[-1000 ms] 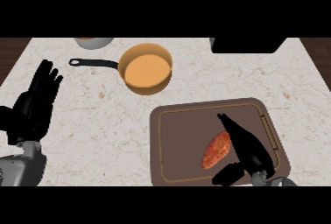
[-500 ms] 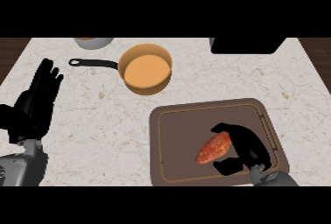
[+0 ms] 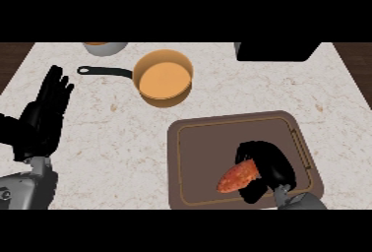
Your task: Pick the sweet potato from the tray and place it in the pot
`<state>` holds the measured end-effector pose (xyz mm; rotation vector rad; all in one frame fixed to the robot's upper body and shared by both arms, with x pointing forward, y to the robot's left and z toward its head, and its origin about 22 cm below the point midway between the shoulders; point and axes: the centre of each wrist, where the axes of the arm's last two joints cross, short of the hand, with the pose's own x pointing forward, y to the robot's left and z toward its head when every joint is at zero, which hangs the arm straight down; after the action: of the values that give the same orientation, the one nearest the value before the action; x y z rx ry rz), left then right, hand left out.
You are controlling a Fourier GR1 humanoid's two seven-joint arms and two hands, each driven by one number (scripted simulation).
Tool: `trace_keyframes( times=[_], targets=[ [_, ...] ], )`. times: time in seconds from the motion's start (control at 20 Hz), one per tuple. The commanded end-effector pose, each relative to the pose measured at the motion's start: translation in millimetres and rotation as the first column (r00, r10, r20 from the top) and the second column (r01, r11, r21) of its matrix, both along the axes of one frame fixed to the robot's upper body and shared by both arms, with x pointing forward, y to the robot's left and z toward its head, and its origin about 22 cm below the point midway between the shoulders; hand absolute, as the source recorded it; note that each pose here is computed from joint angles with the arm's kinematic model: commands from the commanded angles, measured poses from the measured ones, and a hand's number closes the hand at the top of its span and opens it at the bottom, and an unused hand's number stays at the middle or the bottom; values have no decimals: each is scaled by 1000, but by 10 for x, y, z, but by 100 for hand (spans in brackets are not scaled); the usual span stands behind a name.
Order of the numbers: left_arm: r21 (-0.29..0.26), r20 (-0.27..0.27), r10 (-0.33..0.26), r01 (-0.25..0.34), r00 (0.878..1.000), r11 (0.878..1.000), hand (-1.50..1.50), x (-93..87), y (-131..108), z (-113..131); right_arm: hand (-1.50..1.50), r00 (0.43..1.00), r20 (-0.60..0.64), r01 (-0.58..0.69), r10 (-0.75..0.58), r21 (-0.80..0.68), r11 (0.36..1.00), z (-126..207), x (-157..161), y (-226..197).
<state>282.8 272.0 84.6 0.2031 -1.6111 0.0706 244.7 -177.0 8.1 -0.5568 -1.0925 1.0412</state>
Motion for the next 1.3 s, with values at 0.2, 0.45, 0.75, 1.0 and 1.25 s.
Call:
trace_keyframes(
  times=[0.2,0.45,0.75,1.0,1.25],
  targets=[
    [8,29,-123,123,992,992,0,95,-258,91,150,976,78,-200,204,-56,978,492,-37,1457],
    [2,31,-170,170,985,986,0,123,-366,66,150,973,140,-169,182,-100,980,717,52,1708],
    [7,17,-177,177,984,984,0,187,-410,65,150,923,385,-6,-1,17,1000,1301,224,1925],
    [5,-4,-185,186,983,983,0,209,-470,25,150,804,576,108,-151,110,988,1765,356,2105],
    [11,-7,-166,166,986,986,0,214,-433,19,150,686,675,205,-273,180,962,2083,470,2246]
  ],
)
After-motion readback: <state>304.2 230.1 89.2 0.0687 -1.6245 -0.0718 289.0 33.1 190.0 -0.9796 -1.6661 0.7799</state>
